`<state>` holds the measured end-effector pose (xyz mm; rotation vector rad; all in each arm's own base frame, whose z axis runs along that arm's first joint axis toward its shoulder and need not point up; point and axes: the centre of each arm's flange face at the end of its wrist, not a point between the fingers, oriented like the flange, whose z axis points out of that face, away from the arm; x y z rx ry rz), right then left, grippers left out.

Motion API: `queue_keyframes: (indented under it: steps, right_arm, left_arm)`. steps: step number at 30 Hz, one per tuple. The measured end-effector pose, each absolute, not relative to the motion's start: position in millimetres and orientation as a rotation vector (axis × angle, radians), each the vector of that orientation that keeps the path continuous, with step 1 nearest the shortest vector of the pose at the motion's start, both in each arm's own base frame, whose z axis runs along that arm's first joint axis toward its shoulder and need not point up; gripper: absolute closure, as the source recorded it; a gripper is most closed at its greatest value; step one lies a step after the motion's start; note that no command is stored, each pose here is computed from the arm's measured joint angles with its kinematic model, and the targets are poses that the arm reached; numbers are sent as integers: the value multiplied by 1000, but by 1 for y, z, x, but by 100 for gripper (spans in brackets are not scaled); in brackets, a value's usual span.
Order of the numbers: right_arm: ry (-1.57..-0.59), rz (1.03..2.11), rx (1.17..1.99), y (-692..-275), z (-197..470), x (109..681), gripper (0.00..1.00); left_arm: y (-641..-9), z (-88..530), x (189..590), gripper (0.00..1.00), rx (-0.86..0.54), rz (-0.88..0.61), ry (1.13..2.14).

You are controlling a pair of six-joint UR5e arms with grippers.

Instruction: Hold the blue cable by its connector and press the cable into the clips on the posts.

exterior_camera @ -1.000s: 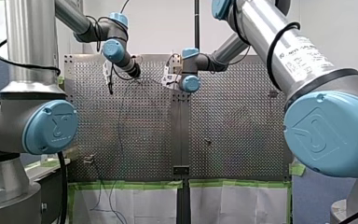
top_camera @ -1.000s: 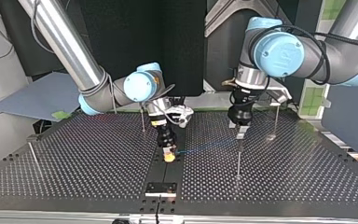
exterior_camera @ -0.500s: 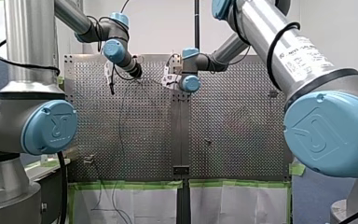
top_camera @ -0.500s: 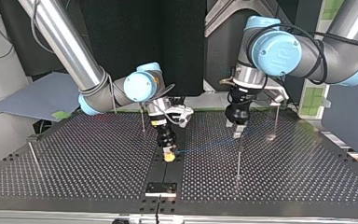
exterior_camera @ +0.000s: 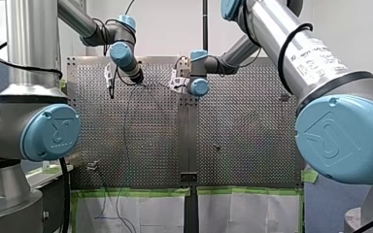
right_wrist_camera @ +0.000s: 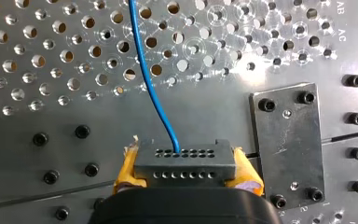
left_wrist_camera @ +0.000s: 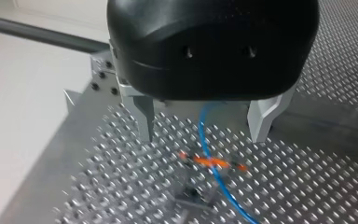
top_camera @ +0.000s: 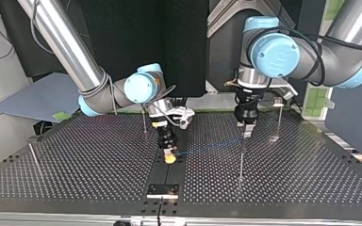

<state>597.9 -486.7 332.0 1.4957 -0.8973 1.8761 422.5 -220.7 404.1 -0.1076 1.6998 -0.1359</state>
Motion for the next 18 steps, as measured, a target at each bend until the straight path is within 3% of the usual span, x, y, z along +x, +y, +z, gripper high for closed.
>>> queue_keyframes:
  steps: [18]
  right_arm:
    - [-901,1876,1493,-488,332,597,100]
  left_arm:
    - [-222,395,427,1,-101,-101,1712]
